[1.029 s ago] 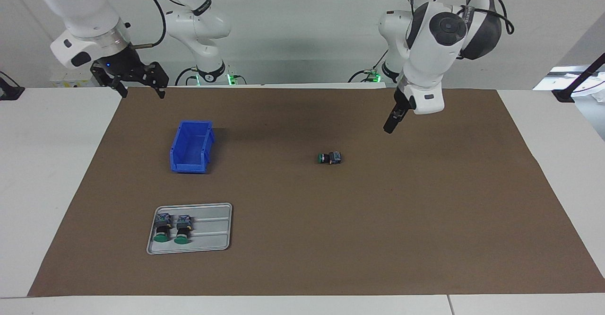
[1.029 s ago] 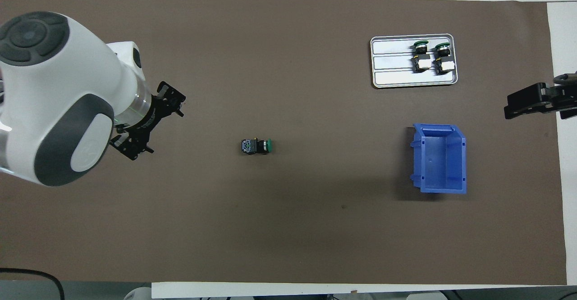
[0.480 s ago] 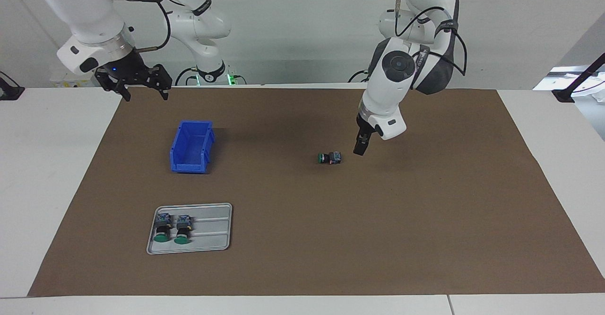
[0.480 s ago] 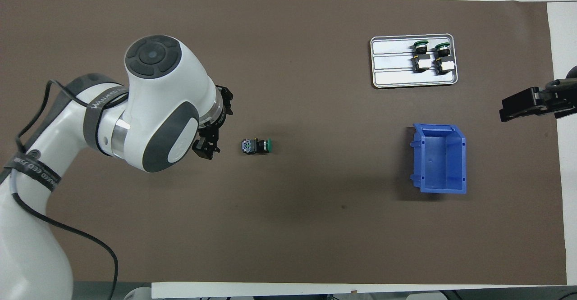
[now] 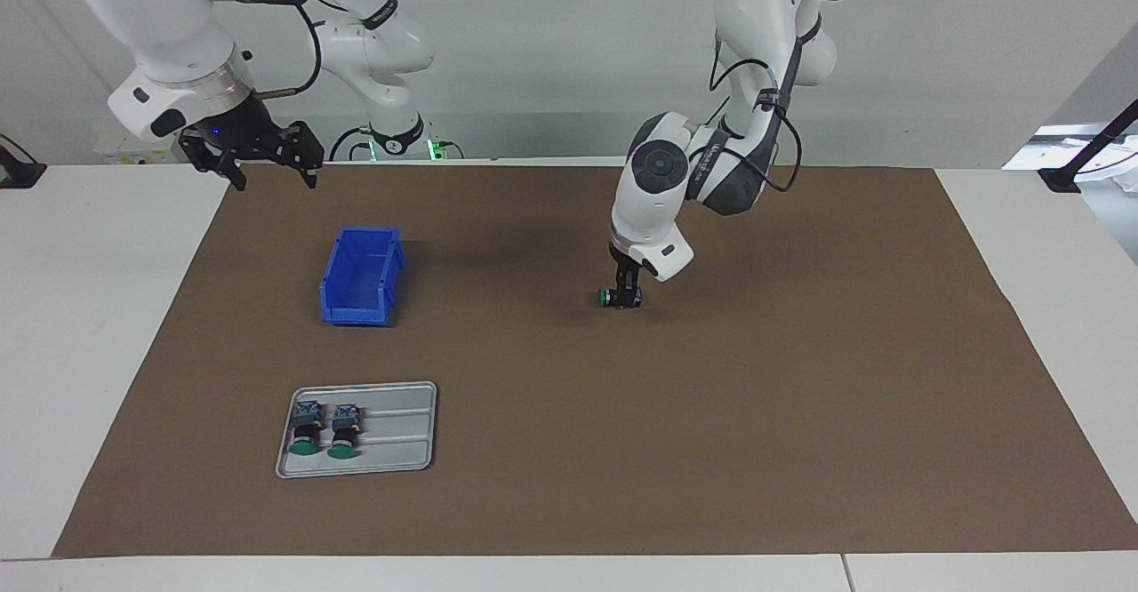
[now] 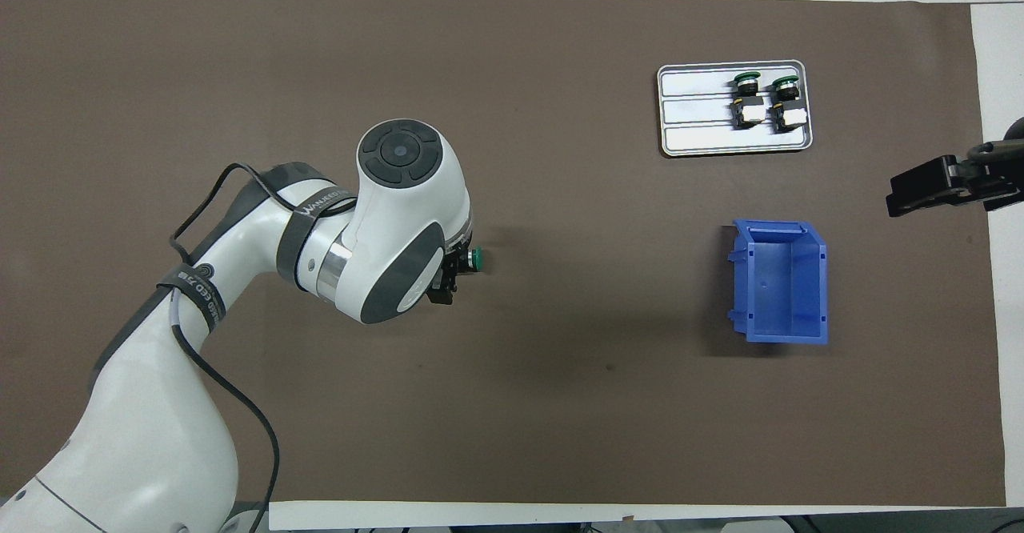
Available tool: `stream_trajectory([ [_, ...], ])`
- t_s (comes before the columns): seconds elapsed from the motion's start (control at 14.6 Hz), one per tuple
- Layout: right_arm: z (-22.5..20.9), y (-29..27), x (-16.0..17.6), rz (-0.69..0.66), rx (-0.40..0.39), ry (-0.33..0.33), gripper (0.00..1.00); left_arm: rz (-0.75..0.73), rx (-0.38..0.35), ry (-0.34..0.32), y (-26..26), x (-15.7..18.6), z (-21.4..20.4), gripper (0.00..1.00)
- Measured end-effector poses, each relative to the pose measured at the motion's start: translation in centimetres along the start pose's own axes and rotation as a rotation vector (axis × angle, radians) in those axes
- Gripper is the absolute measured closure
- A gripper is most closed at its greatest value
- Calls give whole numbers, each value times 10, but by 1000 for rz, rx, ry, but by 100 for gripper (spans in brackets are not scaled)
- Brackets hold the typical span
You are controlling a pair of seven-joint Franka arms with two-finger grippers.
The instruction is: Place and press button with both arms
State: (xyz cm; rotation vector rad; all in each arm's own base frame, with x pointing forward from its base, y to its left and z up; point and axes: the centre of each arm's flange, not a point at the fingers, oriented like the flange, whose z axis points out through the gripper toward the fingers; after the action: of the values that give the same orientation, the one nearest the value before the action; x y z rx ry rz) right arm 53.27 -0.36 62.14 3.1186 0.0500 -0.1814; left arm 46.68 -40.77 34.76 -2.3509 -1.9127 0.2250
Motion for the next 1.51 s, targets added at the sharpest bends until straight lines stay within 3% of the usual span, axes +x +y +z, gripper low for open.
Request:
stream_trajectory([
  [0.75,-1,3,-1,0,0,2,1,-49,-52,-23,0,-1,32,2],
  [0.96,-1,2,-1,-1,0,2,1,-55,-36,-15,1,0,45,4],
  [1.03,-1,2,-1,-1,0,2,1,-56,-34,-14,1,0,47,12],
  [1.17,-1,2,-1,-1,0,2,1,-57,-33,-13,1,0,48,17],
  [1.3,-1,2,-1,-1,0,2,1,-57,-35,-14,2,0,48,35],
  [1.37,-1,2,-1,-1,0,2,1,-58,-38,-16,2,0,48,35],
  [1.51,-1,2,-1,-1,0,2,1,-58,-42,-18,2,-1,47,50],
])
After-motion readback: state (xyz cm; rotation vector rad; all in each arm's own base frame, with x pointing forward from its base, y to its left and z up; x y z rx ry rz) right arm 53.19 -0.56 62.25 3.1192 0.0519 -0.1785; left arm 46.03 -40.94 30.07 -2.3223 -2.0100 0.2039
